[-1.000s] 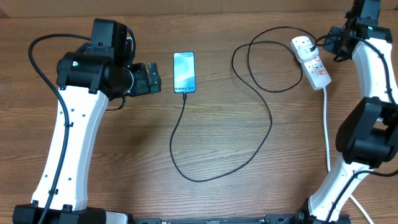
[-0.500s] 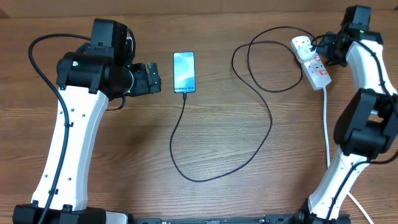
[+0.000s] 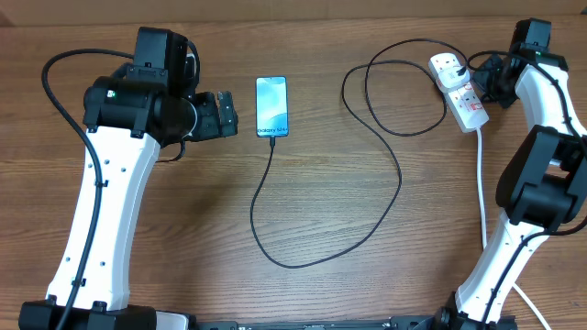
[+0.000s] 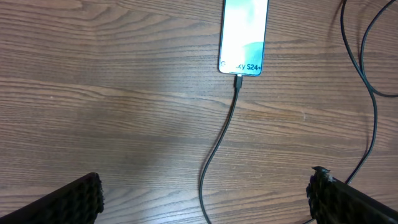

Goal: Plug charger to phone and switch on socket

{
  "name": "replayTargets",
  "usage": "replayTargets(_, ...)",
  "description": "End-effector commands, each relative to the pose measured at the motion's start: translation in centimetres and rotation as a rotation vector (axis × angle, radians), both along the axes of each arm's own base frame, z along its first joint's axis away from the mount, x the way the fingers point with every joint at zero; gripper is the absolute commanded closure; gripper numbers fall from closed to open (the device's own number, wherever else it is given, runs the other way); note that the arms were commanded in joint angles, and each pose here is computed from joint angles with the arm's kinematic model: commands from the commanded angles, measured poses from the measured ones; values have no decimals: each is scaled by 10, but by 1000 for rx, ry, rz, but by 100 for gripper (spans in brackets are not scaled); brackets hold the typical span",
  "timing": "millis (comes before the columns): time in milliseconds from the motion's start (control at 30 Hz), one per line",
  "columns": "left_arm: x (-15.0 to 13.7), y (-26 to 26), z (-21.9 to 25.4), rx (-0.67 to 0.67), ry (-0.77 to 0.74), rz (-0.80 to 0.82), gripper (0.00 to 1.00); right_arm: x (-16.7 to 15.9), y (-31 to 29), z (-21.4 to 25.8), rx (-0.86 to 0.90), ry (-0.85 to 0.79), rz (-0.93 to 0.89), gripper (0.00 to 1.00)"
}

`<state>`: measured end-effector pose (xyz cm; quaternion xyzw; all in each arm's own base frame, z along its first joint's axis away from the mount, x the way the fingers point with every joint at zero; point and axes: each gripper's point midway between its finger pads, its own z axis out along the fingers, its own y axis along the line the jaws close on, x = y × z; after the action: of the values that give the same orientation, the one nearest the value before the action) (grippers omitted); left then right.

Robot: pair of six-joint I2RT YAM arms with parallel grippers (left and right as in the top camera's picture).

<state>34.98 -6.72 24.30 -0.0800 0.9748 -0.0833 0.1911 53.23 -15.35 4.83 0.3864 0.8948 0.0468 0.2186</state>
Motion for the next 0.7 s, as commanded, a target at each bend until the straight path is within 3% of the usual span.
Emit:
replayTargets(0,1,-1,-1,-1,1,1,0,4,0,5,6,-23,-11,96)
replayTargets(67,0,-1,-2,0,5,0,0,5,0,5,8,-28,-9,95)
replayTargets(133,0,-1,-2,0,5,0,1,5,0,5,7,-28,-9,86)
replayTargets(233,0,-1,-1,0,4,1,0,5,0,5,3,-26,-10,62)
replayTargets(300,0,-1,-2,0,5,0,0,5,0,5,-2,-25,1,38)
replayTargets(433,0,-1,-2,0,6,1,0,4,-2,5,-34,-18,39,34)
replayTargets(567,0,-1,-2,0,5,1,0,-1,-10,2,-84,9,41,16)
replayTargets(667,0,-1,-2,0,5,1,0,-7,-16,-2,-116,37,22,14)
